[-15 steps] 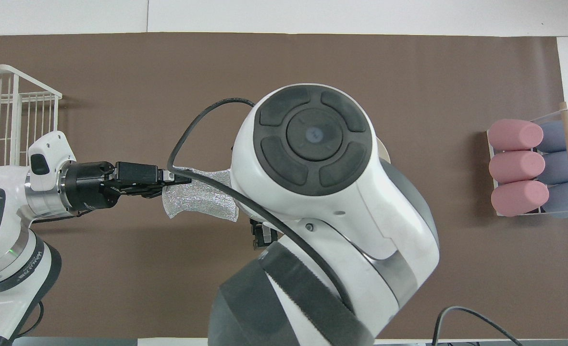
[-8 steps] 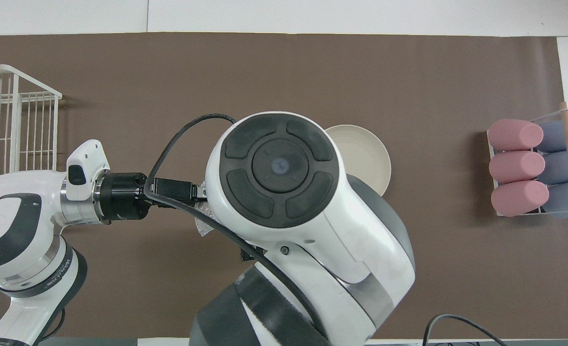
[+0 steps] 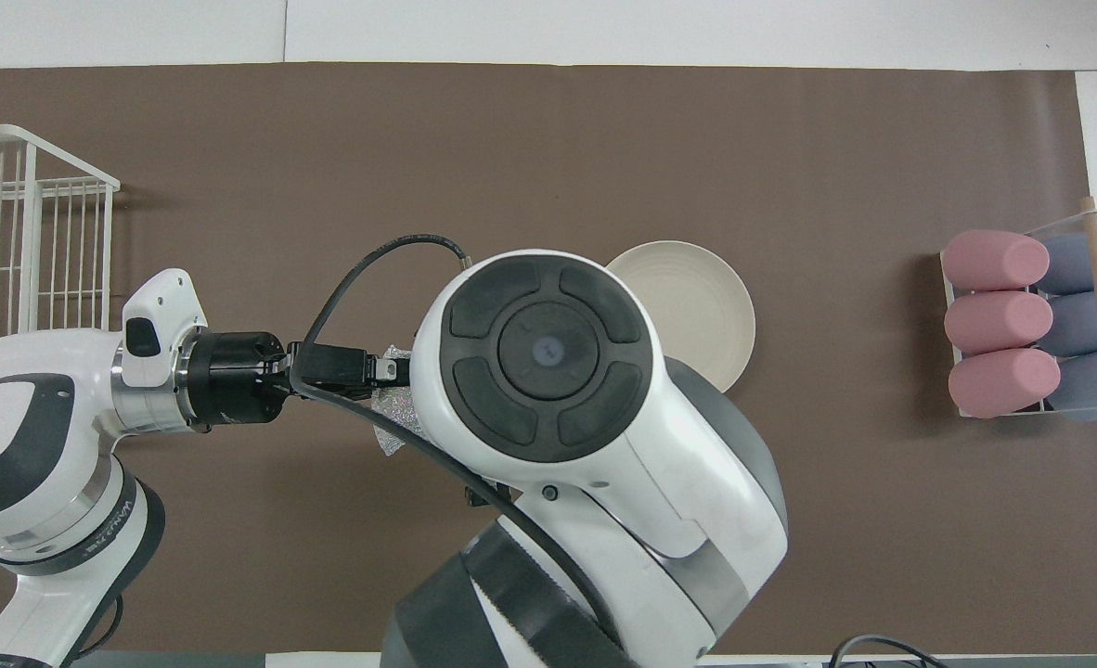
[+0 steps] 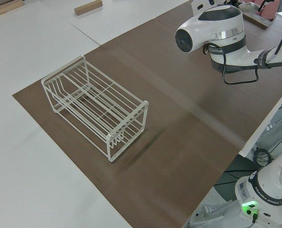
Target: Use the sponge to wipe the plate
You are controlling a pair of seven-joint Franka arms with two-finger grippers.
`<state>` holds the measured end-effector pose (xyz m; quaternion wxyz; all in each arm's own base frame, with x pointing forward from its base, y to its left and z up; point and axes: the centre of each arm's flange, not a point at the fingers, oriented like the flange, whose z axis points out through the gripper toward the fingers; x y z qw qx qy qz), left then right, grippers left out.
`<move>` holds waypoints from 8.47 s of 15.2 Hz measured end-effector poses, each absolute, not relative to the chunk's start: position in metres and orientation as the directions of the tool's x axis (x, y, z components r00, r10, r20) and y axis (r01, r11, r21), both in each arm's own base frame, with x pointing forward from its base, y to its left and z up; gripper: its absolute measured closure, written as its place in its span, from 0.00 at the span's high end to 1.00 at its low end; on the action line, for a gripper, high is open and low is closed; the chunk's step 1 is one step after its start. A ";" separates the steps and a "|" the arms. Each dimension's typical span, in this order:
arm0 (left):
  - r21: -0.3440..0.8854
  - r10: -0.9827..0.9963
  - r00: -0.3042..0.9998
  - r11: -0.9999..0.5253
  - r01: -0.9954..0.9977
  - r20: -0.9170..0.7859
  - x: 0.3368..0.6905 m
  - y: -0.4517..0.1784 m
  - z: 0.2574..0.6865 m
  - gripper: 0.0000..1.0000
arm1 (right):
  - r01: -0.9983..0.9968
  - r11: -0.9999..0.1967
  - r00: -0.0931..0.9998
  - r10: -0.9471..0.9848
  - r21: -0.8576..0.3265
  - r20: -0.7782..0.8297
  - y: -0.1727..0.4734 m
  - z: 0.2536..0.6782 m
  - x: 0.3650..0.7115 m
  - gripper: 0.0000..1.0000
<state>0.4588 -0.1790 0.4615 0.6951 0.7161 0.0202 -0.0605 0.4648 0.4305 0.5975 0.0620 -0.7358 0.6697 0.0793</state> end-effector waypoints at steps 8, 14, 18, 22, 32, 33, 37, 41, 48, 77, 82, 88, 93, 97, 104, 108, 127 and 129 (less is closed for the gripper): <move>0.993 -0.064 0.991 -0.033 0.117 -0.119 0.455 -0.181 0.460 0.07 | -0.999 -0.035 0.031 -0.979 0.018 -0.204 0.427 0.601 0.465 0.13; 0.993 -0.065 0.991 -0.033 0.116 -0.118 0.455 -0.182 0.460 0.07 | -0.999 -0.032 0.028 -0.979 0.019 -0.204 0.427 0.601 0.466 0.09; 0.991 -0.076 0.990 -0.061 0.115 -0.119 0.455 -0.181 0.468 0.22 | -0.999 -0.030 0.025 -0.979 0.023 -0.202 0.426 0.599 0.466 0.09; 0.989 -0.079 0.988 -0.079 0.129 -0.135 0.454 -0.179 0.476 0.67 | -0.999 -0.019 0.013 -0.981 0.033 -0.194 0.420 0.593 0.470 0.09; 0.984 -0.070 0.985 -0.101 0.149 -0.157 0.455 -0.178 0.474 1.00 | -0.999 0.032 -0.030 -0.986 -0.007 -0.162 0.249 0.464 0.524 0.09; 0.981 -0.073 0.984 -0.122 0.153 -0.162 0.454 -0.177 0.472 1.00 | -0.999 0.036 -0.029 -0.986 -0.033 -0.167 0.238 0.447 0.527 0.09; 0.953 -0.094 0.982 -0.272 0.132 -0.162 0.452 -0.168 0.460 1.00 | -0.994 0.017 0.000 -0.987 -0.105 -0.161 0.195 0.381 0.527 0.09; 0.857 -0.047 0.985 -0.502 0.120 -0.165 0.456 -0.164 0.442 1.00 | -0.988 0.000 0.021 -0.990 -0.151 -0.141 0.145 0.348 0.525 0.09; 0.707 0.033 0.988 -0.695 0.133 -0.154 0.465 -0.154 0.425 1.00 | -0.981 -0.007 0.036 -0.989 -0.194 -0.145 0.144 0.350 0.527 0.09; 0.531 0.138 0.986 -0.831 0.169 -0.098 0.478 -0.158 0.418 1.00 | -0.966 0.069 -0.017 -0.979 -0.249 -0.205 0.212 0.297 0.521 0.09; 0.529 0.155 0.984 -0.830 0.178 -0.089 0.480 -0.156 0.418 1.00 | -0.962 0.076 -0.029 -0.984 -0.261 -0.178 0.154 0.295 0.540 0.09; 0.527 0.172 0.981 -0.827 0.196 -0.095 0.481 -0.155 0.417 1.00 | -0.966 0.061 -0.021 -0.987 -0.253 -0.161 0.130 0.293 0.545 0.09; 0.526 0.202 0.975 -0.822 0.220 -0.092 0.483 -0.153 0.418 1.00 | -0.965 0.066 -0.022 -0.985 -0.254 -0.173 0.150 0.296 0.543 0.09; 0.525 0.226 0.970 -0.817 0.239 -0.089 0.485 -0.153 0.419 1.00 | -0.968 0.078 -0.029 -0.978 -0.237 -0.205 0.210 0.298 0.528 0.09; 0.523 0.245 0.965 -0.813 0.258 -0.095 0.486 -0.153 0.418 1.00 | -0.973 0.087 -0.035 -0.971 -0.213 -0.237 0.273 0.298 0.505 0.09; 0.521 0.257 0.961 -0.809 0.271 -0.101 0.486 -0.152 0.418 1.00 | -0.987 0.080 -0.048 -0.976 -0.142 -0.211 0.272 0.303 0.511 0.09; 0.745 0.116 0.966 -0.617 0.252 -0.231 0.464 -0.161 0.462 1.00 | -0.994 0.057 -0.028 -0.958 -0.092 -0.285 0.411 0.493 0.503 0.09; 0.796 0.008 0.987 -0.591 0.132 -0.158 0.462 -0.140 0.471 1.00 | -0.994 0.062 -0.033 -0.958 -0.094 -0.285 0.409 0.491 0.505 0.09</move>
